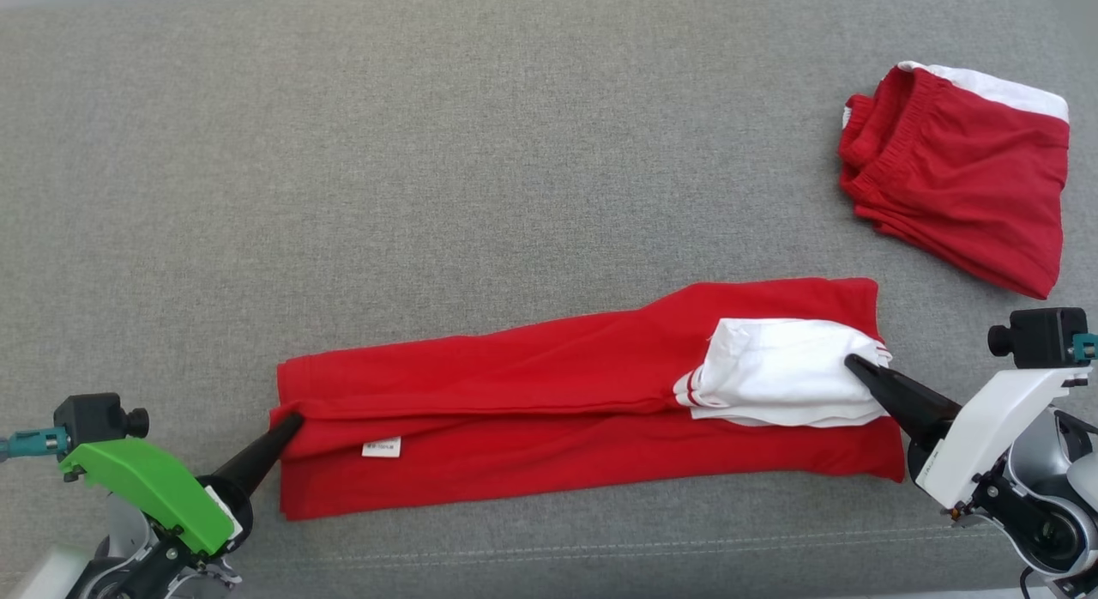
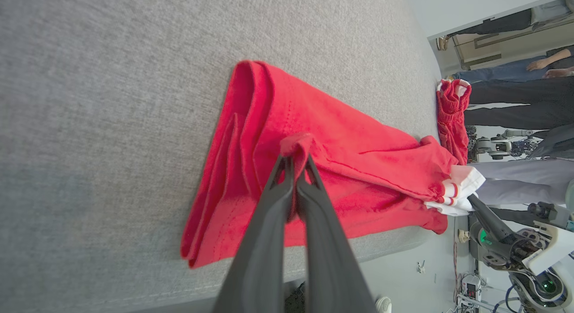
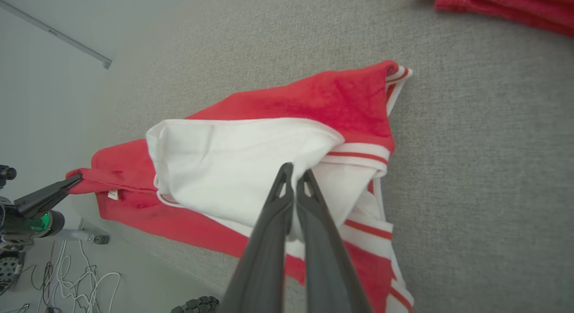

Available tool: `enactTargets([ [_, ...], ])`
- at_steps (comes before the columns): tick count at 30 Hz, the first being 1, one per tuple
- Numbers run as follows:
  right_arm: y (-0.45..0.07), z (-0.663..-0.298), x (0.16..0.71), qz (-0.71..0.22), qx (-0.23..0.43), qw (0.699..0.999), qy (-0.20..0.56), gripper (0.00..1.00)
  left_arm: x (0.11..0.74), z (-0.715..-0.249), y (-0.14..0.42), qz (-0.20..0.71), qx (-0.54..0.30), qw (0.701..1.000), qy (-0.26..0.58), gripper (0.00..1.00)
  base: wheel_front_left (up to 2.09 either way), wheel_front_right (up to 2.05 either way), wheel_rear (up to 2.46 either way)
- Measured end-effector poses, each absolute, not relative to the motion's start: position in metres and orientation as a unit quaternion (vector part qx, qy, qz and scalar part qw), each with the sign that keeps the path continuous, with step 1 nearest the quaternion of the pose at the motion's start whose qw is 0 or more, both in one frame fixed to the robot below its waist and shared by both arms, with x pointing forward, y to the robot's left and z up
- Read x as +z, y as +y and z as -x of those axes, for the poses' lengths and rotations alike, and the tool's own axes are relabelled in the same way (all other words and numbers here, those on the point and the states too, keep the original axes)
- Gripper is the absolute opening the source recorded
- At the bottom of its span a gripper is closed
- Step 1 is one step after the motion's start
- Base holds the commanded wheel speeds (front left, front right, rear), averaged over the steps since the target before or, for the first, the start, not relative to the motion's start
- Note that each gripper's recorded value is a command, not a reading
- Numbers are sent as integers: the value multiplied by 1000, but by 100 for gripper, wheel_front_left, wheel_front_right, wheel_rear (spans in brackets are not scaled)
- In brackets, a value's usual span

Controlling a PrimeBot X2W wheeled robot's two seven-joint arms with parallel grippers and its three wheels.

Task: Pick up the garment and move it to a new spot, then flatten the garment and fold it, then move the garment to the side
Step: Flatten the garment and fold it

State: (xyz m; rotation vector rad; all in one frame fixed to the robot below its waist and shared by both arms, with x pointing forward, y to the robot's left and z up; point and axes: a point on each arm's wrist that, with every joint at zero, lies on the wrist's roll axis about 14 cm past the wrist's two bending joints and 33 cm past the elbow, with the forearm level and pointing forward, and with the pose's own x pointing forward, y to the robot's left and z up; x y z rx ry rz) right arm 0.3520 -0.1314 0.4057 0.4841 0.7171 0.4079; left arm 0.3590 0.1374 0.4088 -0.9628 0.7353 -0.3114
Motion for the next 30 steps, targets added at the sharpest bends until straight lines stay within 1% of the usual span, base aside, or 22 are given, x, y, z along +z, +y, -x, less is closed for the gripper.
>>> enactTargets([
  [1, -132, -352, 405, -232, 193, 888, 346, 25, 408, -359, 137, 451, -145, 810, 345, 10, 0, 0, 0],
  [3, -132, -352, 405, -232, 194, 889, 346, 31, 407, -357, 137, 450, -146, 808, 350, 16, 0, 0, 0],
  [4, -132, -352, 405, -232, 194, 889, 345, 36, 405, -355, 136, 449, -147, 807, 354, 24, 0, 0, 0],
  [5, -132, -353, 406, -231, 193, 889, 344, 44, 404, -353, 134, 449, -148, 805, 358, 33, 0, 0, 0],
  [6, -133, -353, 406, -232, 189, 890, 344, 58, 402, -351, 133, 448, -150, 803, 364, 38, 0, 0, 0],
  [7, -133, -354, 406, -232, 188, 891, 343, 78, 401, -350, 132, 447, -151, 802, 367, 46, 0, 0, 0],
  [8, -133, -354, 406, -231, 188, 891, 342, 98, 400, -348, 132, 447, -151, 801, 369, 67, 0, 0, 0],
  [9, -133, -354, 406, -230, 186, 892, 342, 100, 399, -348, 133, 447, -149, 801, 370, 89, 0, 0, 0],
  [10, -134, -354, 406, -230, 185, 892, 341, 100, 398, -347, 134, 446, -146, 801, 372, 100, 0, 0, 0],
  [18, -138, -355, 408, -228, 175, 899, 330, 100, 391, -346, 142, 433, -134, 808, 376, 100, 0, 0, 0],
  [30, -139, -351, 410, -233, 163, 904, 320, 100, 395, -347, 143, 436, -128, 817, 356, 100, 0, 0, 0],
])
